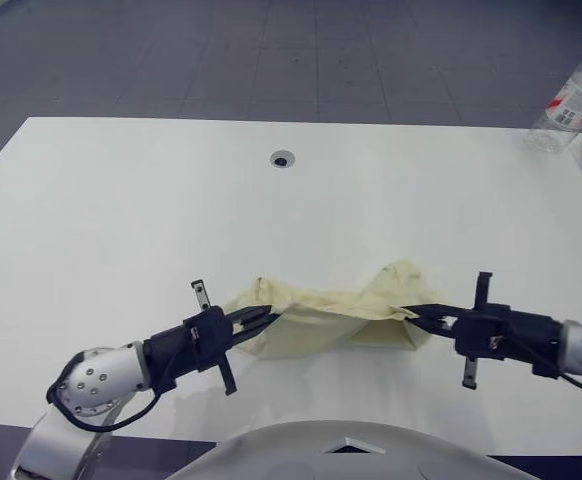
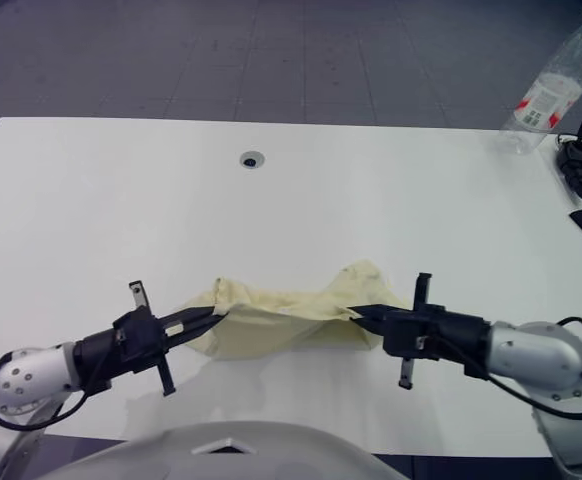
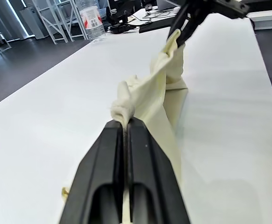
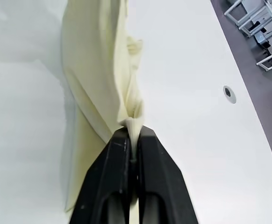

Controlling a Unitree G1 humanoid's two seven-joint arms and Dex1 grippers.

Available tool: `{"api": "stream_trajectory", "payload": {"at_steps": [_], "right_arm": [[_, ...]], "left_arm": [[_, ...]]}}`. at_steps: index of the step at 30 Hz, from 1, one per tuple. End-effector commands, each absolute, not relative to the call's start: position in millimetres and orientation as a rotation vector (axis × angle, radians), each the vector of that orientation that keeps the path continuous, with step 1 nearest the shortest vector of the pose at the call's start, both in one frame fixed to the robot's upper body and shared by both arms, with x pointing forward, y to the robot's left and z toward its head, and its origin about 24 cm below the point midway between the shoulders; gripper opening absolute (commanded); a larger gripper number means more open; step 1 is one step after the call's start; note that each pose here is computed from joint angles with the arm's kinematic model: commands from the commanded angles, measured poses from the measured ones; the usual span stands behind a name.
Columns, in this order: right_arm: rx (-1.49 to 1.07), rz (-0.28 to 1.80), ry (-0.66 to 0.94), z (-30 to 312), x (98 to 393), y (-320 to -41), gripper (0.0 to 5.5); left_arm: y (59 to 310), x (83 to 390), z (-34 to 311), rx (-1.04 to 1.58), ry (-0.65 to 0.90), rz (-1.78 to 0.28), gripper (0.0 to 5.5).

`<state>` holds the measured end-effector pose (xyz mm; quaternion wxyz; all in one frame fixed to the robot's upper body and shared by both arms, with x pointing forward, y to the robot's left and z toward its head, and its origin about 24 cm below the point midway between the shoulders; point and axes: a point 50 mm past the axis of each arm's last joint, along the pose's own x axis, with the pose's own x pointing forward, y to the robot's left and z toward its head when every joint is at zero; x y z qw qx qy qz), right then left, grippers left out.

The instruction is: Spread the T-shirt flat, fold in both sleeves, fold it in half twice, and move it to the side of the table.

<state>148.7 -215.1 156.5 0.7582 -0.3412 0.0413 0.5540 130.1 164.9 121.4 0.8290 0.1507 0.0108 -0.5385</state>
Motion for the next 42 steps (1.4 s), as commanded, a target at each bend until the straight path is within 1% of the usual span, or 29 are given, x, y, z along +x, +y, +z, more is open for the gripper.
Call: {"api": "stream_trajectory", "payload": {"at_steps": [1, 5, 7, 8, 10, 11, 12, 14, 16, 20, 21, 25, 28, 30, 33, 35, 38, 42], "right_arm": [[-0.659, 1.316, 0.073, 185, 140, -221, 0.00], [-0.624, 1.549, 0.182, 195, 109, -215, 0.00], [-0.600, 1.652, 0.255, 191, 97, -209, 0.00], [-0.600, 1.685, 0.287, 187, 96, -207, 0.00], [-0.604, 1.738, 0.331, 174, 106, -203, 0.00], [-0.607, 1.759, 0.352, 164, 116, -201, 0.00], [-0.627, 1.780, 0.375, 152, 130, -199, 0.00], [-0.728, 1.755, 0.430, 123, 162, -195, 0.00], [-0.762, 1.728, 0.483, 101, 179, -189, 0.00], [-0.805, 1.697, 0.580, 73, 186, -186, 0.00], [-0.814, 1.685, 0.616, 65, 186, -187, 0.00], [-0.809, 1.685, 0.731, 39, 185, -187, 0.00], [-0.818, 1.694, 0.771, 26, 184, -185, 0.00], [-0.829, 1.696, 0.781, 18, 184, -184, 0.00], [-1.003, 1.633, 0.779, 2, 202, -189, 0.00], [-1.042, 1.566, 0.771, -5, 221, -188, 0.00], [-1.121, 1.430, 0.690, -8, 261, -180, 0.00], [-1.261, 1.220, 0.639, -4, 306, -175, 0.00]], "left_arm": [[170, 123, 136, 0.344, 0.054, -1.247, 0.00], [171, 98, 145, 0.306, 0.160, -1.416, 0.00], [164, 87, 145, 0.261, 0.207, -1.495, 0.00], [159, 83, 143, 0.214, 0.223, -1.531, 0.00], [151, 82, 133, 0.129, 0.266, -1.535, 0.00], [149, 84, 121, 0.123, 0.310, -1.500, 0.00], [148, 85, 108, 0.128, 0.365, -1.437, 0.00], [148, 88, 82, 0.162, 0.453, -1.339, 0.00], [149, 96, 65, 0.210, 0.485, -1.297, 0.00], [154, 122, 42, 0.319, 0.515, -1.176, 0.00], [155, 126, 37, 0.343, 0.531, -1.177, 0.00], [153, 127, 17, 0.364, 0.612, -1.226, 0.00], [150, 129, 9, 0.356, 0.637, -1.257, 0.00], [151, 140, 0, 0.401, 0.654, -1.226, 0.00], [159, 167, -17, 0.528, 0.687, -1.128, 0.00], [165, 187, -26, 0.586, 0.701, -1.053, 0.00], [174, 219, -35, 0.632, 0.719, -0.934, 0.00], [186, 276, -35, 0.716, 0.717, -0.743, 0.00]]}}
